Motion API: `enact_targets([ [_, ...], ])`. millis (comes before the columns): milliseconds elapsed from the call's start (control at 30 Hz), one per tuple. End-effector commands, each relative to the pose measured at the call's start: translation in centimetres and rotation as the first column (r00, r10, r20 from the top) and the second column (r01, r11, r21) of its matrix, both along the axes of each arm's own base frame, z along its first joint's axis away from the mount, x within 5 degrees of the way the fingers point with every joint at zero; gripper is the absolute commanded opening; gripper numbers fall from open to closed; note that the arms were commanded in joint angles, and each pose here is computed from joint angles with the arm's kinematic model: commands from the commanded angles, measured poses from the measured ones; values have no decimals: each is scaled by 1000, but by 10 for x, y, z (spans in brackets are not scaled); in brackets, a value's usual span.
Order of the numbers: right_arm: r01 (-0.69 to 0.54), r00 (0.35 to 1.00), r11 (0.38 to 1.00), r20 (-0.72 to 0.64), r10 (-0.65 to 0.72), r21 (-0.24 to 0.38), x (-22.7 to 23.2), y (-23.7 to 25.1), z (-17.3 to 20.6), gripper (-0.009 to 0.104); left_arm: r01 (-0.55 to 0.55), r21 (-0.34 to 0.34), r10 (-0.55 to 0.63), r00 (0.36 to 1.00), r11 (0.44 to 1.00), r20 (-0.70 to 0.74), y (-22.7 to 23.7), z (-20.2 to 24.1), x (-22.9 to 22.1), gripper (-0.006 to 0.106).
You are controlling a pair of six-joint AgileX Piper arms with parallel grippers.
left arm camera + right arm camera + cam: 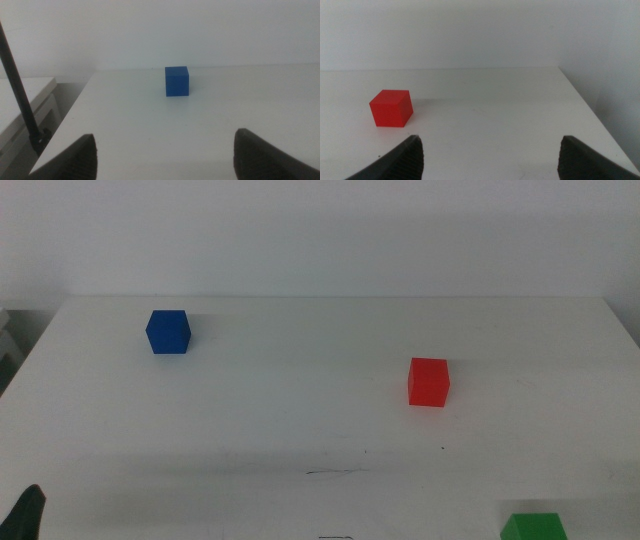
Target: Stack red cubes first, then green, then blue cubes in a specific spot.
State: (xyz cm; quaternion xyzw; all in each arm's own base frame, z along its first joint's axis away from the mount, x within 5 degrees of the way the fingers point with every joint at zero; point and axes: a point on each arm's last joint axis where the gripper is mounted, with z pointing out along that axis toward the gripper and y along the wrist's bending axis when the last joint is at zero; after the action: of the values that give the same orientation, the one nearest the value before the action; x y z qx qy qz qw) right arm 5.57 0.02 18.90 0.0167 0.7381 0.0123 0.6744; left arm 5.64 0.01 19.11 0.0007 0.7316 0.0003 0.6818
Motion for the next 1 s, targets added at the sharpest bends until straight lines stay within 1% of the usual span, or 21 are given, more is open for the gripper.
enact_targets([
  [0,10,996,1000,91,-8,-16,-1,-1,24,79,10,-16,-8,994,1000,106,-1,9,-2,93],
  [100,3,1000,1000,27,-3,-15,2,0,41,79,10,-16,-8,994,1000,106,-1,9,-2,93],
  [133,2,1000,1000,3,-2,-6,5,0,48,79,10,-16,-8,994,1000,106,-1,9,-2,93],
  [233,4,997,999,-75,-1,44,18,0,71,79,10,-16,-8,994,1000,106,-1,9,-2,93],
  [300,9,993,998,-121,-1,66,29,0,89,79,10,-16,-8,994,1000,106,-1,9,-2,93],
  [333,17,986,996,-168,-1,93,35,0,99,79,10,-16,-8,994,1000,106,-1,9,-2,93],
  [400,32,968,994,-249,-4,109,47,0,121,79,10,-16,-8,994,1000,106,-1,9,-2,93],
  [433,46,943,992,-333,-4,118,52,-1,128,79,10,-16,-8,994,1000,106,-1,9,-2,93],
  [500,64,902,990,-432,-4,124,66,-1,144,79,10,-16,-8,994,1000,106,-1,9,-2,93],
  [600,41,857,992,-514,27,122,87,4,165,79,10,-16,-8,994,1000,106,-1,9,-2,93],
  [667,-8,817,994,-572,68,106,102,13,178,79,10,-16,-8,994,1000,106,-1,9,-2,93],
  [733,-39,784,993,-613,99,110,117,23,190,79,10,-16,-8,994,1000,106,-1,9,-2,93],
  [800,-30,731,990,-672,117,139,133,33,193,79,10,-16,-8,994,1000,106,-1,9,-2,93],
  [833,-22,703,990,-701,116,141,145,41,196,79,10,-16,-8,994,1000,106,-1,9,-2,93],
  [900,4,656,991,-748,98,133,161,51,197,79,10,-16,-8,994,1000,106,-1,9,-2,93],
  [967,15,617,995,-784,69,100,180,64,197,79,10,-16,-8,994,1000,106,-1,9,-2,93],
])
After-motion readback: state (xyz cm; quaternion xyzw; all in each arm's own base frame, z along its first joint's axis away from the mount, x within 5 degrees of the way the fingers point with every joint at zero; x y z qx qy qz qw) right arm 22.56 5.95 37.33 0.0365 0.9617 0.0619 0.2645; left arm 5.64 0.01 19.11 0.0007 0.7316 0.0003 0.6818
